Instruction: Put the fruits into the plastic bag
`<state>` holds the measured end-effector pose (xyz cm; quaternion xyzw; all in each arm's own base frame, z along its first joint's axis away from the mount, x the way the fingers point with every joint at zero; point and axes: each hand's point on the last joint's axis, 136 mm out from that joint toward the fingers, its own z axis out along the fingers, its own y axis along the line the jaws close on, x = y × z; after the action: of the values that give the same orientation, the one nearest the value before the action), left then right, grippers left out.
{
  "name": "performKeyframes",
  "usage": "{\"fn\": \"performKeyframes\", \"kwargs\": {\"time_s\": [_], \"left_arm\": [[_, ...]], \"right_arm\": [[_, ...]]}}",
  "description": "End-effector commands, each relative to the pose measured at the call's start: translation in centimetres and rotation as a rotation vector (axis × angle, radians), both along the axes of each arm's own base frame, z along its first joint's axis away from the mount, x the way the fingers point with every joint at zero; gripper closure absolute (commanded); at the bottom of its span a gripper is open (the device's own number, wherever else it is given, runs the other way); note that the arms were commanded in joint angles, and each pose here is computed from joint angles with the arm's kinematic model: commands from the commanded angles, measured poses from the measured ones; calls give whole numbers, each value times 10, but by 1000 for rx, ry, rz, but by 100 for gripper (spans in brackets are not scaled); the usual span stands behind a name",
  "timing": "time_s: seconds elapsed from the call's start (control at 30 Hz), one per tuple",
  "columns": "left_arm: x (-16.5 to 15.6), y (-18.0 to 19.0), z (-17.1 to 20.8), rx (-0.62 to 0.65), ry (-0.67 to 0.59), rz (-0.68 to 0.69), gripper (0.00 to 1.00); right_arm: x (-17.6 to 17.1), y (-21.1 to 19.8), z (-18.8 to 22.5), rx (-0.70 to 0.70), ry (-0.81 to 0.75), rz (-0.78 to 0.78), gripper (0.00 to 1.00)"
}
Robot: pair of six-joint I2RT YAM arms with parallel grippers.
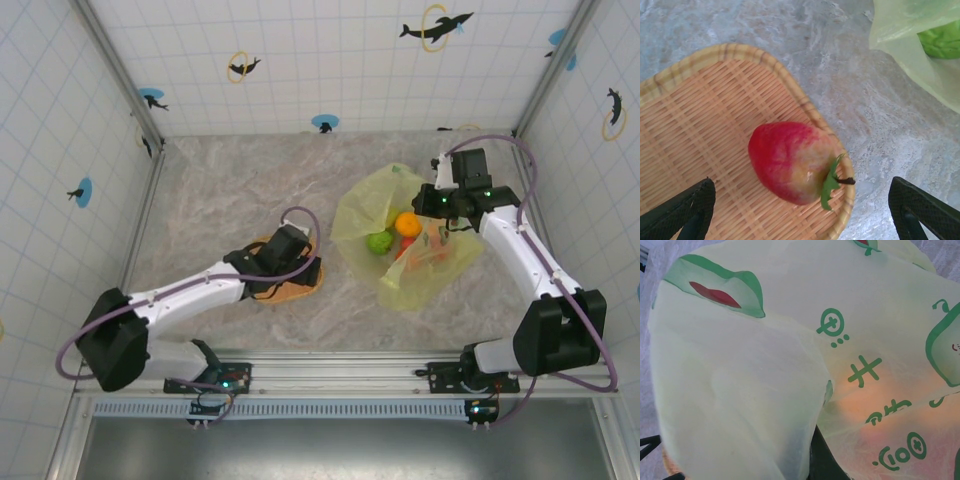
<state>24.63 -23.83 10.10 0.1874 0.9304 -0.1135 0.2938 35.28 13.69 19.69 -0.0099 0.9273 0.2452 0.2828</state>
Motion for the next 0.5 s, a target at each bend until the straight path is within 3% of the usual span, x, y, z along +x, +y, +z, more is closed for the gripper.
{"fn": "performKeyframes", "kwargs": {"time_s": [0.0,0.47], "left_arm": [[-1,-10,-2,82,-6,-83,8],[17,-7,-37,242,-9,-45,14]], "right_arm": [[-3,-2,-2,-11,-6,0,100],[-3,-4,-3,-10,0,-2,100]]}}
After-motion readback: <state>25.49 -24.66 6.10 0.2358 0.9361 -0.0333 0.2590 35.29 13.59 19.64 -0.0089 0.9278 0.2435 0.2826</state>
